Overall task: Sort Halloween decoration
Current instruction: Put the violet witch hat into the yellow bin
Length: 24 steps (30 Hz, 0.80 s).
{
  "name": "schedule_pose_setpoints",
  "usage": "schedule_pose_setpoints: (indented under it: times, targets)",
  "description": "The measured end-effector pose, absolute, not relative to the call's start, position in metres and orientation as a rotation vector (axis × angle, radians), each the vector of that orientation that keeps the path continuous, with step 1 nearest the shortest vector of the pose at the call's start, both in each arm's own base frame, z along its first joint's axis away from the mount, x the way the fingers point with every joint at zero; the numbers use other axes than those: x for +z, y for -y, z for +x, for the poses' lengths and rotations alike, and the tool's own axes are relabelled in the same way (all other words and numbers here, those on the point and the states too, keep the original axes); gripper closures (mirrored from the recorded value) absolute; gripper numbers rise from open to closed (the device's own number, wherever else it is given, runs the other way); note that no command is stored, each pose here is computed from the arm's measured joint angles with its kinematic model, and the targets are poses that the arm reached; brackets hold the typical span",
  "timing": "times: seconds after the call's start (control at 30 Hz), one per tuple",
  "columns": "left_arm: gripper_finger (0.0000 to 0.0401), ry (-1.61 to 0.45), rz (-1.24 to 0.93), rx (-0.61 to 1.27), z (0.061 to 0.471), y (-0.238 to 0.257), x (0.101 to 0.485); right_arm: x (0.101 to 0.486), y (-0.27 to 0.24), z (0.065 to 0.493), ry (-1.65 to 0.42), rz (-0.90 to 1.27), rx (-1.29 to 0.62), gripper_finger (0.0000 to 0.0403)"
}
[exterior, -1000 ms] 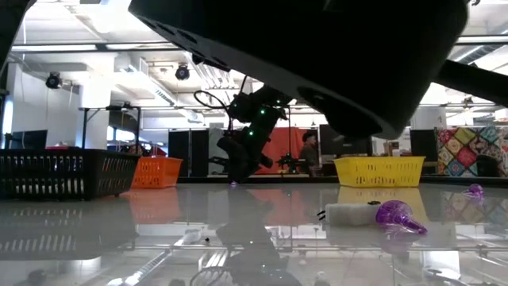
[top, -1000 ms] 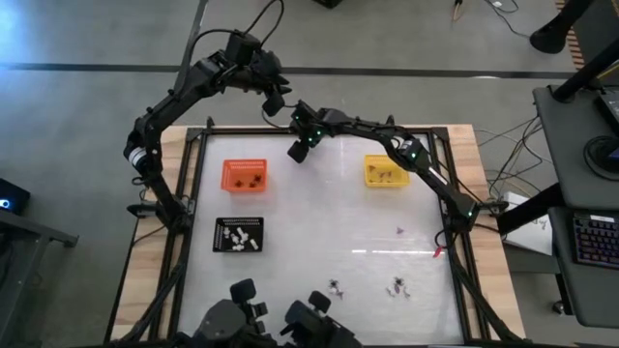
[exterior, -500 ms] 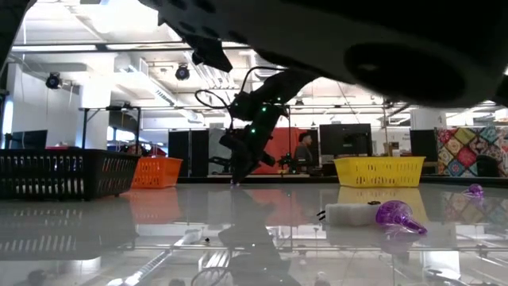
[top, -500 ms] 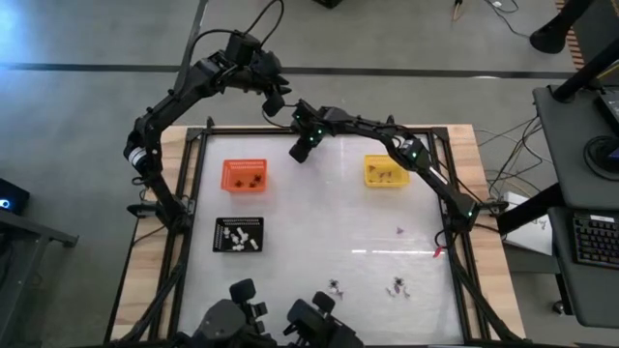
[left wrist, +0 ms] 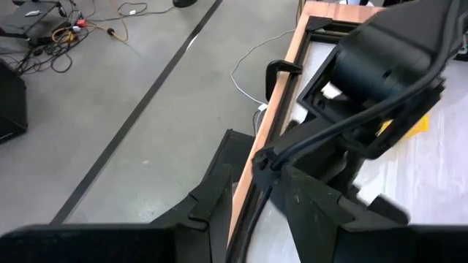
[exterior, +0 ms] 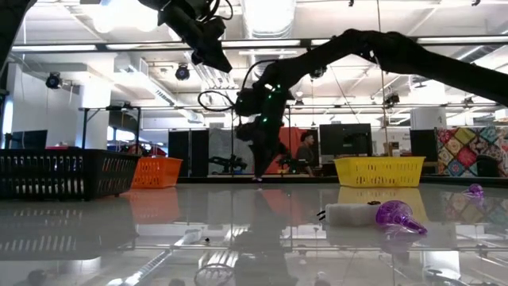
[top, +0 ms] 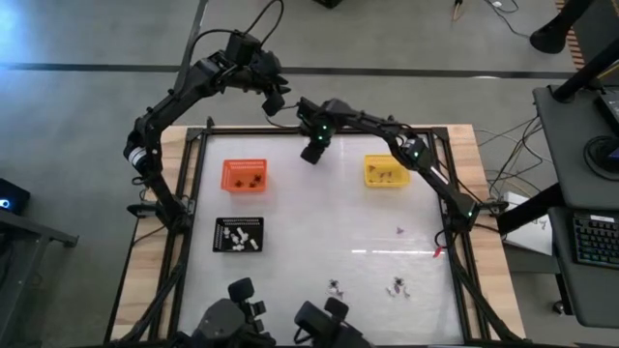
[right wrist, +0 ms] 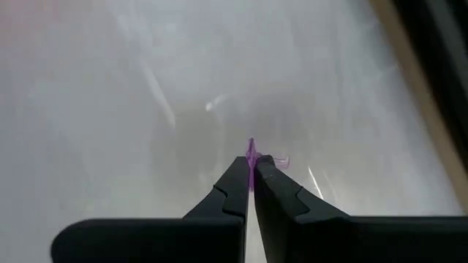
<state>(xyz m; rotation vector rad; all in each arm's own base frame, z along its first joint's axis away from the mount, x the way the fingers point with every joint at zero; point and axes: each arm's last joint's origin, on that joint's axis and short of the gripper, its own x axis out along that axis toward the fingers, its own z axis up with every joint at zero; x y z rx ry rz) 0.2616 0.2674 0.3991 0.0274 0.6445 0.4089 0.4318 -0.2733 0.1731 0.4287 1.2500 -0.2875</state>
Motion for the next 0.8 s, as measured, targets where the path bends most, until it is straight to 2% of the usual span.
schedule_pose_setpoints:
  times: [0.3, 0.8]
  targets:
    - [0.0298, -0.680, 0.037, 0.393, 0.259, -0.267, 0.397, 0.195, 0.259, 0.405, -1.451, 0.410, -0.168, 0.0394]
    - [0.0298, -0.843, 0.030, 0.304, 0.251, -0.258, 0.384, 0.265, 0.238, 0.351, -1.444, 0.494, -0.243, 0.0394]
